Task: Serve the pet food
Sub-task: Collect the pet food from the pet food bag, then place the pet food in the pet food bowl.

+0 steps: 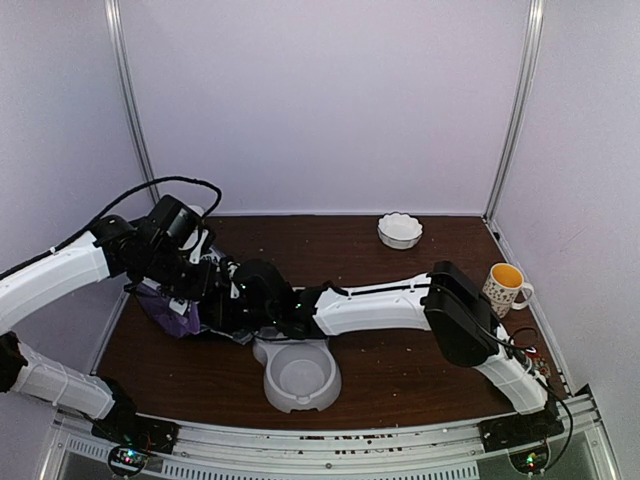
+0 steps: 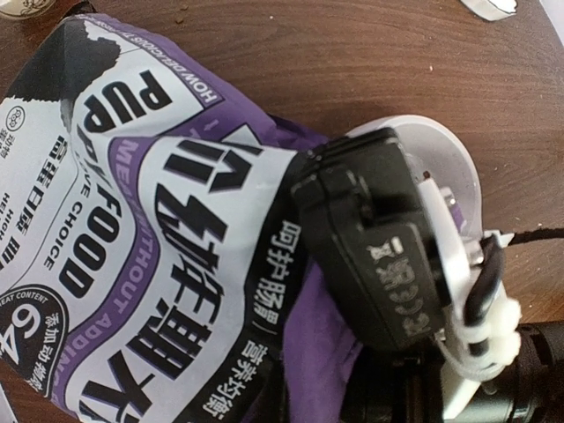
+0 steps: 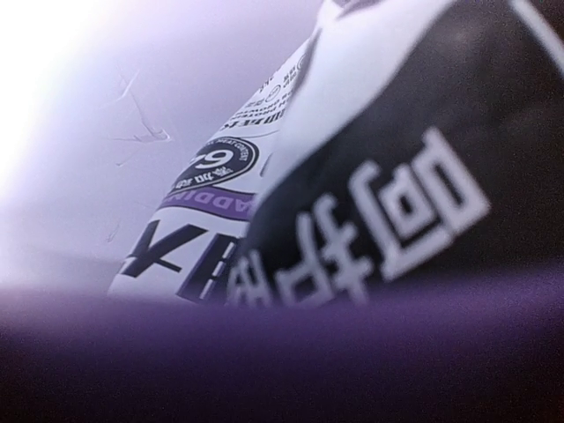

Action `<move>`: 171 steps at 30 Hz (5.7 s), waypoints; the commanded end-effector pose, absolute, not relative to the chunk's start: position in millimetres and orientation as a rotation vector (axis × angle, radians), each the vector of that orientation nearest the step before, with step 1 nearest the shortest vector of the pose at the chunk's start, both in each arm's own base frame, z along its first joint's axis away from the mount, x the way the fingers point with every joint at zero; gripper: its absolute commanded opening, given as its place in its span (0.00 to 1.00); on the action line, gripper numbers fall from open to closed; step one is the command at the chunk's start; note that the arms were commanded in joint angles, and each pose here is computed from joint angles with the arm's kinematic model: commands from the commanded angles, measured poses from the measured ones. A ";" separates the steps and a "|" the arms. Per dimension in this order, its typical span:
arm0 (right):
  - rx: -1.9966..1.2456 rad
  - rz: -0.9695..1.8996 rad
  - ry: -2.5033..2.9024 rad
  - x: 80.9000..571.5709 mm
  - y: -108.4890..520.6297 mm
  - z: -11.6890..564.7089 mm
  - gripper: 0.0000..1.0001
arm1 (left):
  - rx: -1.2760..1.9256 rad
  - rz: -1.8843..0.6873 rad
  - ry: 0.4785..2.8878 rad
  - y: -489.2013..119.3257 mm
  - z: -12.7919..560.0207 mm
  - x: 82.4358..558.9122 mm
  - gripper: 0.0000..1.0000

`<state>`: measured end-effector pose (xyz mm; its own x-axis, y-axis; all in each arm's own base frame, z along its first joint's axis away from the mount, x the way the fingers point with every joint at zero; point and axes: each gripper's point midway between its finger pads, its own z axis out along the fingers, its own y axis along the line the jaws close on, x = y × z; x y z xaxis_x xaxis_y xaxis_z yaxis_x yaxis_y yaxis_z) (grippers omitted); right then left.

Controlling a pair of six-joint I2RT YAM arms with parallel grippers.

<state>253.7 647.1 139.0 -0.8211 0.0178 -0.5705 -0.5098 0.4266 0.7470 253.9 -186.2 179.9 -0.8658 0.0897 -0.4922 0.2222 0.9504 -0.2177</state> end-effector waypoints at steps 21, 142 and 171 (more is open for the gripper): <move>-0.156 1.404 2.151 273.4 594.5 195.0 0.00 | 0.263 -0.501 2.473 -207.0 213.8 259.4 0.00; -0.069 1.766 2.075 218.0 519.8 234.0 0.00 | 0.265 -0.177 2.405 -156.8 206.0 264.3 0.00; -0.070 1.766 2.116 183.3 454.2 238.1 0.00 | 0.329 -0.126 2.338 -140.6 225.4 265.9 0.00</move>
<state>187.7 464.8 219.6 -0.9311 0.1941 -0.3089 -0.2587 0.2459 0.9342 251.1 -153.8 197.8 -0.7441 0.2180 -0.6315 0.3126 0.9490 -0.0407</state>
